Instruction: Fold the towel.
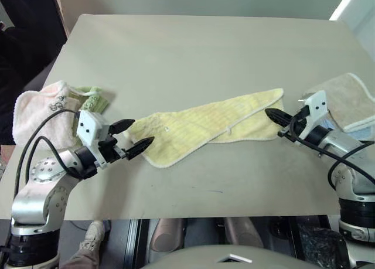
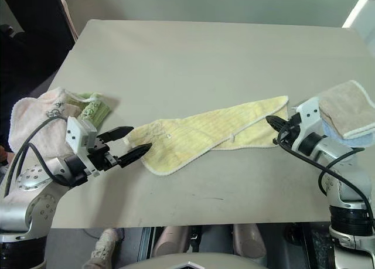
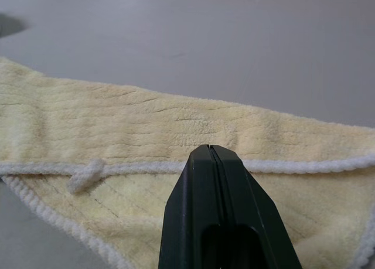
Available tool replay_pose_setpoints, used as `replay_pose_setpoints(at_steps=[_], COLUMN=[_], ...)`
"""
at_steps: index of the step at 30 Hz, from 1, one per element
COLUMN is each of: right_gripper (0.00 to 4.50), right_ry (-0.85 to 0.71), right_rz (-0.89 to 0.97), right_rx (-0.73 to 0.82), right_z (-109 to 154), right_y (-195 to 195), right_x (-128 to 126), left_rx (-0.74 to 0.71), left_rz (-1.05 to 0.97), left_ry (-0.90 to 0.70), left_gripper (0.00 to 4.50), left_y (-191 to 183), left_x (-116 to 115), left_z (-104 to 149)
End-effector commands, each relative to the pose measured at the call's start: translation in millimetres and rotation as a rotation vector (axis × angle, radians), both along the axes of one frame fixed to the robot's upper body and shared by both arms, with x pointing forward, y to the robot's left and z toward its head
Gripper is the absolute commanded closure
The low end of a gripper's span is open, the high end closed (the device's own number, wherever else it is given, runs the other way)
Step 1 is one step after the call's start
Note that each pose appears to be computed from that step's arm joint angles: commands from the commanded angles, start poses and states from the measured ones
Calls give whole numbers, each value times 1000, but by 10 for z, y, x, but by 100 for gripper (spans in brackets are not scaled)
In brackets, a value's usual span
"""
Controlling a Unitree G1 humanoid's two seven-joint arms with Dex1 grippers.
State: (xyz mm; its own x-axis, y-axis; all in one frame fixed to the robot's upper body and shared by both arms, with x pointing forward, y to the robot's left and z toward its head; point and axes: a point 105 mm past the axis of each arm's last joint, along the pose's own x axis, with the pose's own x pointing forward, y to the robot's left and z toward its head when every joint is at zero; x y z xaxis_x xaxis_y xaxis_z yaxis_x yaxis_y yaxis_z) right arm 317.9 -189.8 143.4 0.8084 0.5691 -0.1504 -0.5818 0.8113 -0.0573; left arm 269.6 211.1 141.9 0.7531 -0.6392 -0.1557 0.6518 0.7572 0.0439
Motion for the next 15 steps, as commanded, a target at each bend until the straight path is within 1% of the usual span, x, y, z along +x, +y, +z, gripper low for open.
replay_pose_setpoints(at_steps=[1, 8, 15], right_gripper=[450, 450, 450], right_ry=[-60, -72, -73], right_rz=[18, 7, 4], right_rx=[12, 17, 10], right_z=[122, 143, 146], right_y=[52, 39, 24], right_x=[-29, -40, -28], left_rx=[15, 37, 47], left_rz=[-22, -49, -24], left_ry=[-52, -61, -99], left_gripper=[3, 3, 3], left_y=[-64, -129, -137], left_x=[13, 96, 171], left_z=[136, 135, 155])
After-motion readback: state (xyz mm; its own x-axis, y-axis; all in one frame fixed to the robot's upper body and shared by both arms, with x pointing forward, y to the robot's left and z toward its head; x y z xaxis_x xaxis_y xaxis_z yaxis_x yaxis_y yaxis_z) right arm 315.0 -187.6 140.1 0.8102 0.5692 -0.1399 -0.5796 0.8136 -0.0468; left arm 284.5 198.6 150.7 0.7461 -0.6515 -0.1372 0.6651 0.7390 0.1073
